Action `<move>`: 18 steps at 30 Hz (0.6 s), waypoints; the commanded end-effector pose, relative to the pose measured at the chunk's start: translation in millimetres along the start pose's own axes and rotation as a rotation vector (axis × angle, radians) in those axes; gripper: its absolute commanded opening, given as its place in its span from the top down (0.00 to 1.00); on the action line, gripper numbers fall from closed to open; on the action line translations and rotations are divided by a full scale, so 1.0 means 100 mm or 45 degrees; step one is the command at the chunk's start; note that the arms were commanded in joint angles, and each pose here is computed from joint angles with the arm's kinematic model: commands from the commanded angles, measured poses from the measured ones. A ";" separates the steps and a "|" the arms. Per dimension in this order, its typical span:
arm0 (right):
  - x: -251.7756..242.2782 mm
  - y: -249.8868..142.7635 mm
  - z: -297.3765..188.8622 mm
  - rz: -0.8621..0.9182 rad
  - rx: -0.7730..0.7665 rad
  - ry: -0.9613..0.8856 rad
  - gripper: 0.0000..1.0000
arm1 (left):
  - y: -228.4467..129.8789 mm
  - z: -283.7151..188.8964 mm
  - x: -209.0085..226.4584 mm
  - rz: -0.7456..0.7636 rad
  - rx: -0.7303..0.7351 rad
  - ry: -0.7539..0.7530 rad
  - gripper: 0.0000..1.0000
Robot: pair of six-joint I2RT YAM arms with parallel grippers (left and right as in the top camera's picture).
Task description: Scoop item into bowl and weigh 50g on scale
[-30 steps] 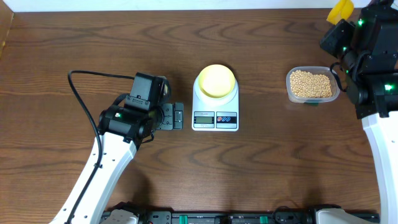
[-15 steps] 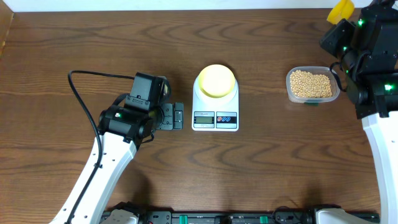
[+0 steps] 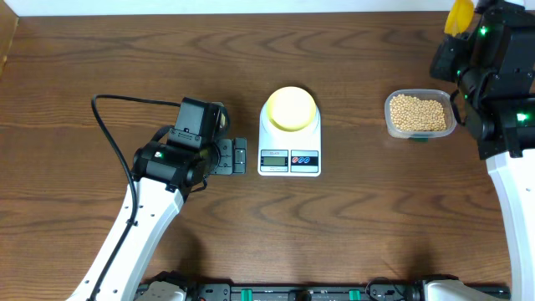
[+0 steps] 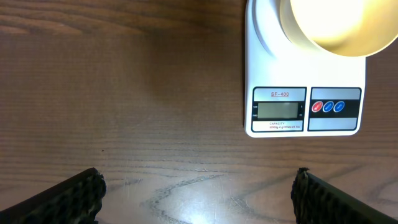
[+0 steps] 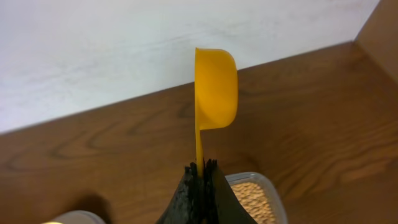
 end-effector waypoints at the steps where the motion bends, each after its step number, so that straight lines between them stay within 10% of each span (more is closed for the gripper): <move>1: -0.01 0.07 -0.02 -0.123 -0.031 -0.012 0.99 | 0.02 -0.01 0.04 0.020 -0.001 0.019 0.02; 18: 0.25 0.56 -0.10 -0.106 -0.323 0.141 0.99 | 0.02 -0.01 0.04 0.020 -0.001 0.019 0.02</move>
Point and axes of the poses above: each gripper's point midway between its finger pads, its own z axis out along the fingers, its own x axis along the line the jaws close on, y = z × x, the point moved 3 cm from there along -z, back along the fingers, and after that the axes turned 14 degrees about z, right-handed, at the moved point
